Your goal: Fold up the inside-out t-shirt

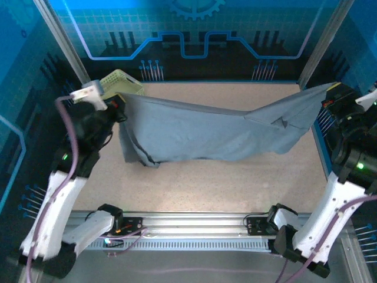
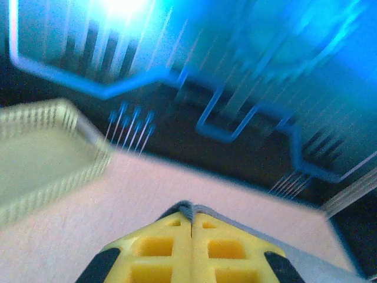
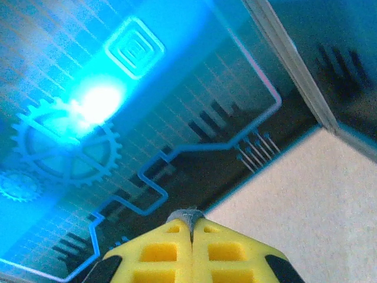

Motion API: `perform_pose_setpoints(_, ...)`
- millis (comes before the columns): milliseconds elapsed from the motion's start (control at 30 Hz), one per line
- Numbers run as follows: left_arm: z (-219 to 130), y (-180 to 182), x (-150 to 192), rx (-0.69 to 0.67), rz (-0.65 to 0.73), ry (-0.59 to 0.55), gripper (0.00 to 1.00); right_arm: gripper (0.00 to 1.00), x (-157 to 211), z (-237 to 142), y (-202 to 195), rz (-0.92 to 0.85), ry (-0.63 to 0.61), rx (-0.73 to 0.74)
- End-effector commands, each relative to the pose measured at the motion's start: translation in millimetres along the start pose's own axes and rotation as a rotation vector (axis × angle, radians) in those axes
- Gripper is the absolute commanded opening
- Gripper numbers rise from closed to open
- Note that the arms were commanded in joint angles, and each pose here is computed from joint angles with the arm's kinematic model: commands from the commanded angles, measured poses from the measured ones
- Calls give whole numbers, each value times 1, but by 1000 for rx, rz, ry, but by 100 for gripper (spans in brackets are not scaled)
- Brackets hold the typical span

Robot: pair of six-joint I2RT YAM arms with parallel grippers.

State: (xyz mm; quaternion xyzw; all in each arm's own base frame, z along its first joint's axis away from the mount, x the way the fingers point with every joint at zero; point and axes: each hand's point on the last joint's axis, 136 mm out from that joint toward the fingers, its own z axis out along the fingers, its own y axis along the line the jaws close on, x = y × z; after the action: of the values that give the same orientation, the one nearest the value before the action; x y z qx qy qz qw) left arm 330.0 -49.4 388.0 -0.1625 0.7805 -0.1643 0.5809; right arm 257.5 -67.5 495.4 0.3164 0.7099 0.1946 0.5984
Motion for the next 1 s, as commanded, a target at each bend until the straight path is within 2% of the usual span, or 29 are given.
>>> perform_pose_setpoints(0, 36, 35, 46, -117, -93, 239, 0, 0, 31, 42, -8, -58, 149, 8)
perform_pose_setpoints(100, 46, 34, 42, -53, -206, 278, 0, 0, 57, 64, -7, -126, 240, 25)
perform_pose_setpoints(200, 35, 15, 17, 33, -217, 214, 0, 0, 65, 76, -7, -120, 283, 25)
perform_pose_setpoints(267, 15, 1, -8, 87, -200, 135, 0, 0, 54, 71, 4, -127, 259, 6)
perform_pose_setpoints(467, -67, -20, -70, 196, -145, -166, 0, 0, -8, 11, 41, -157, 17, -57)
perform_pose_setpoints(667, -139, -30, -100, 286, -132, -382, 0, 0, -59, -78, 77, -205, -283, -114)
perform_pose_setpoints(833, -176, -36, -115, 317, -112, -466, 0, 0, -86, -147, 97, -259, -496, -116)
perform_pose_setpoints(900, -180, -36, -117, 313, -105, -475, 0, 0, -94, -163, 102, -274, -550, -115)
perform_pose_setpoints(967, -168, -34, -113, 296, -96, -451, 0, 0, -100, -169, 106, -286, -583, -117)
